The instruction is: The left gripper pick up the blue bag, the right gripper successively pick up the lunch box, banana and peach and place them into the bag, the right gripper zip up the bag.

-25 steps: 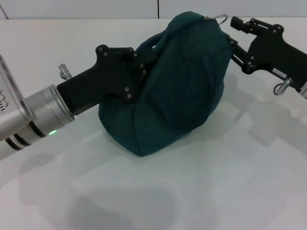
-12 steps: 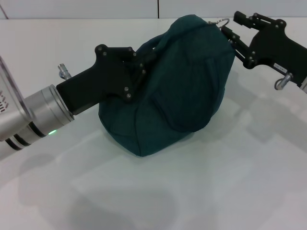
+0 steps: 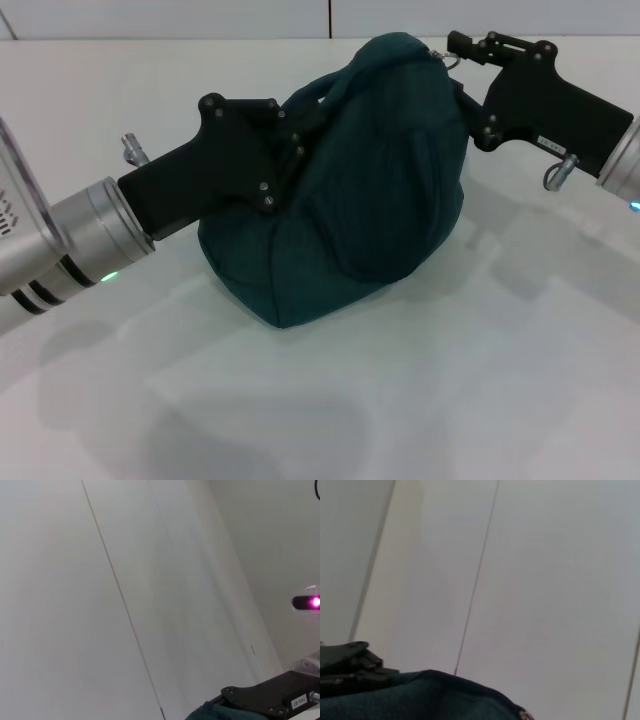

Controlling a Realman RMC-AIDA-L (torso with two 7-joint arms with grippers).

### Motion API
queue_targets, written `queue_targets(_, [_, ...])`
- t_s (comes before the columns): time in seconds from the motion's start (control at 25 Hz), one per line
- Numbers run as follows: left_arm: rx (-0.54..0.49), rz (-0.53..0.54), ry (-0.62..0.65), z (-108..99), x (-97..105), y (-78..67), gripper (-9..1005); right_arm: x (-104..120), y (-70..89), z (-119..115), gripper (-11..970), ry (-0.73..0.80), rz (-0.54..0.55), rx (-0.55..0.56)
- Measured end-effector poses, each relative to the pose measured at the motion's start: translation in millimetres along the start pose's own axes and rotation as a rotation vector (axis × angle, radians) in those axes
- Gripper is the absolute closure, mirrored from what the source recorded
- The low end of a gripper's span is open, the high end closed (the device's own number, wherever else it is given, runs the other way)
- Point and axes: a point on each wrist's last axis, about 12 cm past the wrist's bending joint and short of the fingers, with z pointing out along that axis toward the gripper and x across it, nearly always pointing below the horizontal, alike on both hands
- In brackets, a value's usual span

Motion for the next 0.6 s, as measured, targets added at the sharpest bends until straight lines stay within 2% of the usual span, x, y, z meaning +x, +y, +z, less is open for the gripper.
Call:
queue_targets(0.2, [-0.001,0.003,0.002,-0.5,0.7,-0.9,940,1.0,4.2,-2.9,643,-0.009,-0.028,-0.005])
queue_targets(0.6, [-0.002,0.006,0.002,-0.2,1.0,-1.8,937,2.6,7.0,-6.3,801,-0.014,-0.034,-0.010])
